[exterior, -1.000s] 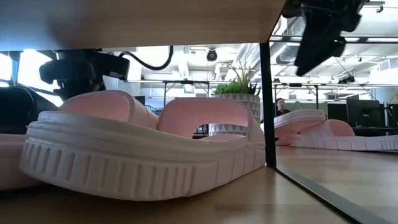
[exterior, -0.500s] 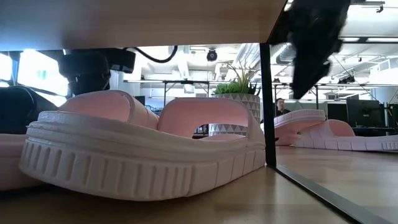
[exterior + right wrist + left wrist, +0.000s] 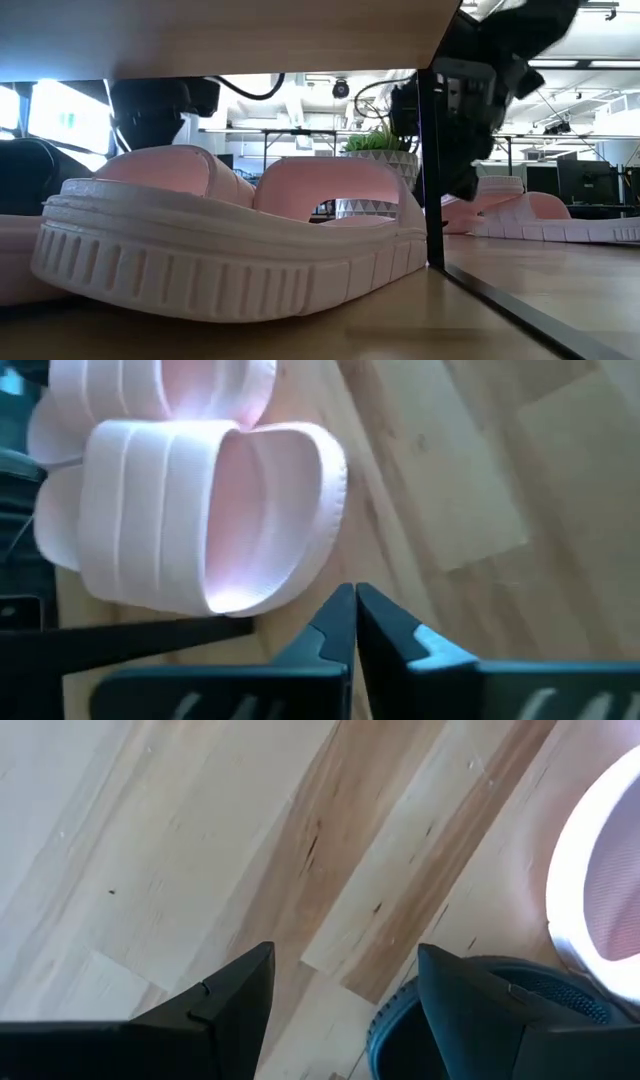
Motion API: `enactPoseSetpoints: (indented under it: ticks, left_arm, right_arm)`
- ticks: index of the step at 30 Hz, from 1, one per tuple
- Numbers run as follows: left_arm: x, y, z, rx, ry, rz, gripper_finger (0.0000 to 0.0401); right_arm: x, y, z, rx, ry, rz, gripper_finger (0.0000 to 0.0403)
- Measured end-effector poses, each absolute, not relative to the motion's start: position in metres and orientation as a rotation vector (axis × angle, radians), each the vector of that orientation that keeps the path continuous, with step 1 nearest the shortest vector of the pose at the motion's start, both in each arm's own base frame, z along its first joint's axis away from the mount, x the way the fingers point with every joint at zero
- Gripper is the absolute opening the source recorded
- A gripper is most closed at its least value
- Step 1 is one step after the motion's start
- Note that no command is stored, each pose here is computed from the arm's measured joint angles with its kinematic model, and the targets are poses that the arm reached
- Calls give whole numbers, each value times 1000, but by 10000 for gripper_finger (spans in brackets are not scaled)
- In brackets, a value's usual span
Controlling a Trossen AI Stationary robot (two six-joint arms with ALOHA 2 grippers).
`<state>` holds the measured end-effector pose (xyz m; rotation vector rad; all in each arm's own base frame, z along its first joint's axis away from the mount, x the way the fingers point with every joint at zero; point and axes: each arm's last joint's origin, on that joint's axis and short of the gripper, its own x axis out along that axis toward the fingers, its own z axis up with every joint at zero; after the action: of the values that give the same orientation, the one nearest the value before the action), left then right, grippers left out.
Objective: Pick and place slides into the shelf
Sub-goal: Adjust the slides under the shelf
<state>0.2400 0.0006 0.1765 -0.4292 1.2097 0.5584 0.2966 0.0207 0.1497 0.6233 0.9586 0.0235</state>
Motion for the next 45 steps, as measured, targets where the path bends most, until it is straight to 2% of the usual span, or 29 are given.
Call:
enactPoseSetpoints:
  ticks: [10, 24, 45]
  left_arm:
    - [240, 2, 177, -412, 1191, 587, 230]
    - [242, 2, 177, -439, 1160, 621, 230]
    - [246, 2, 178, -458, 1116, 613, 230]
  right_arm:
    - [291, 42, 144, 584, 925, 100, 1]
    - [305, 44, 125, 564, 870, 123, 0]
    - [311, 42, 126, 506, 850, 157, 0]
